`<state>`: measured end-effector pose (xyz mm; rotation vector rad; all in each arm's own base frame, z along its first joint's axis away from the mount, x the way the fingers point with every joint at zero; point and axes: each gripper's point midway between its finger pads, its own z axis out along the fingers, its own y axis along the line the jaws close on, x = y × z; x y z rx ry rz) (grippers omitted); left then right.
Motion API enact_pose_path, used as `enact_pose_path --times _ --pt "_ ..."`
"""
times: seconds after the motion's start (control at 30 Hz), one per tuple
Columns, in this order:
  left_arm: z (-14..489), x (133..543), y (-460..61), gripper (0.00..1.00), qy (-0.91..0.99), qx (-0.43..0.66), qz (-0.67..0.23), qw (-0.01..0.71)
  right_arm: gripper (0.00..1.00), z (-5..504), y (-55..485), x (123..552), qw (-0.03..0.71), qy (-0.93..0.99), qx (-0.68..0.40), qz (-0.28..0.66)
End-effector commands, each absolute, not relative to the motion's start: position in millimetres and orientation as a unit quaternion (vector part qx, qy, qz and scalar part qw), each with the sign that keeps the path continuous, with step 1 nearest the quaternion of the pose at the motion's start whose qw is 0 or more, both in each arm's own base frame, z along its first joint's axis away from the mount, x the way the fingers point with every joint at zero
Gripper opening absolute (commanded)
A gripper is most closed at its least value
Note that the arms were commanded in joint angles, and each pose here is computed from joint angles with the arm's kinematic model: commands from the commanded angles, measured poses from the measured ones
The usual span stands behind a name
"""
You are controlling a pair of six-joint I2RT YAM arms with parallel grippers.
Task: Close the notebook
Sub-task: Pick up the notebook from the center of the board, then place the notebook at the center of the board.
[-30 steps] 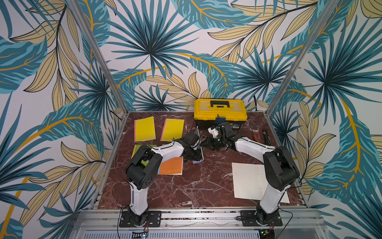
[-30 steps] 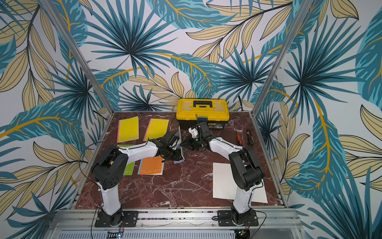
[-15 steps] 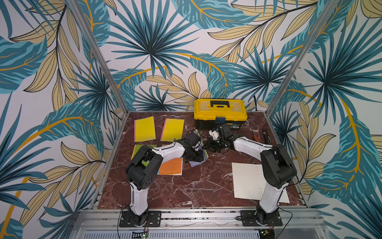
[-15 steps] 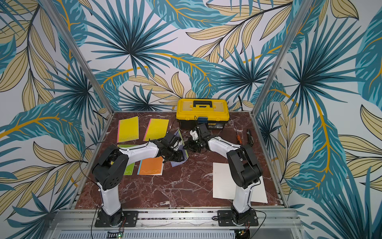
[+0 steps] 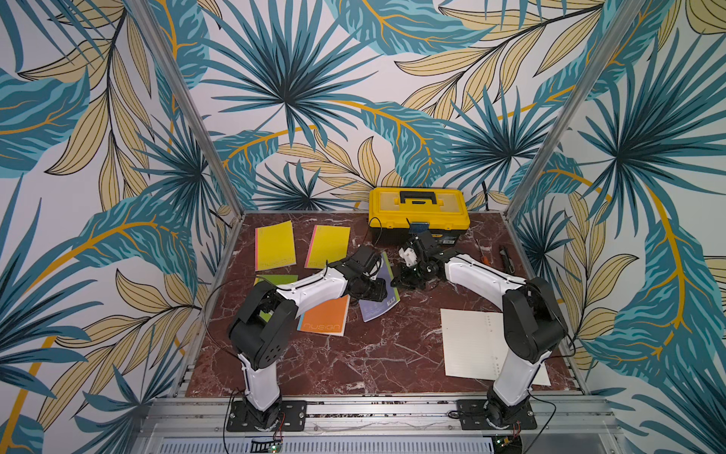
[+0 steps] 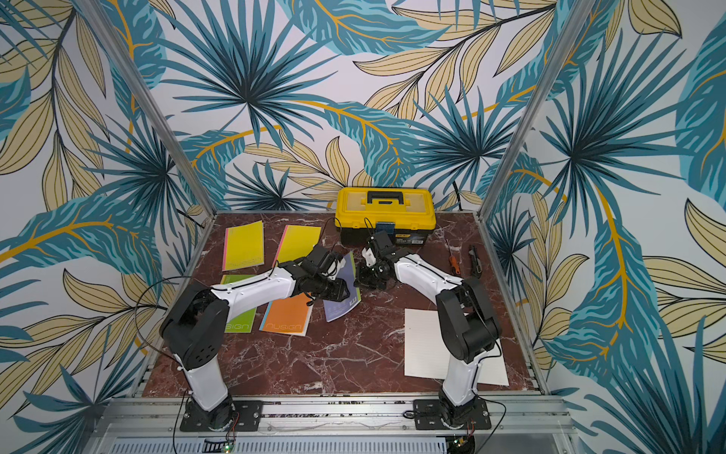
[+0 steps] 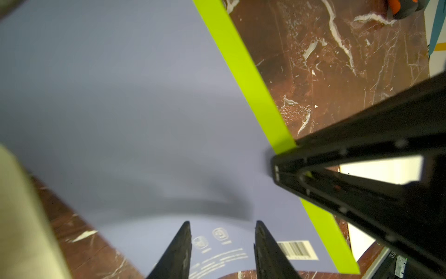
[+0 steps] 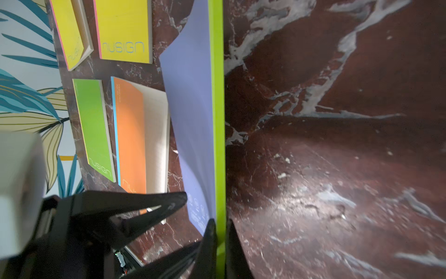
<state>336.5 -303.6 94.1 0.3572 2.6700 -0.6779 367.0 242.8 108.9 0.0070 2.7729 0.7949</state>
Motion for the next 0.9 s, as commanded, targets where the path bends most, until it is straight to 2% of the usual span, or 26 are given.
enact_pose_path --times 0.0,0.47,0.87 --pt "129.1 347.1 -288.4 0.44 0.943 0.122 -0.216 0.222 0.05 133.9 215.1 359.5 0.149 0.968 -0.014 0.203" --pt "173.4 342.5 -201.8 0.45 0.947 0.045 -0.159 0.277 0.04 180.4 165.4 368.6 0.198 0.980 -0.012 0.034" --pt "166.2 331.1 -180.6 0.45 0.948 0.022 -0.155 0.277 0.03 192.1 161.2 374.2 0.198 0.972 -0.036 -0.124"
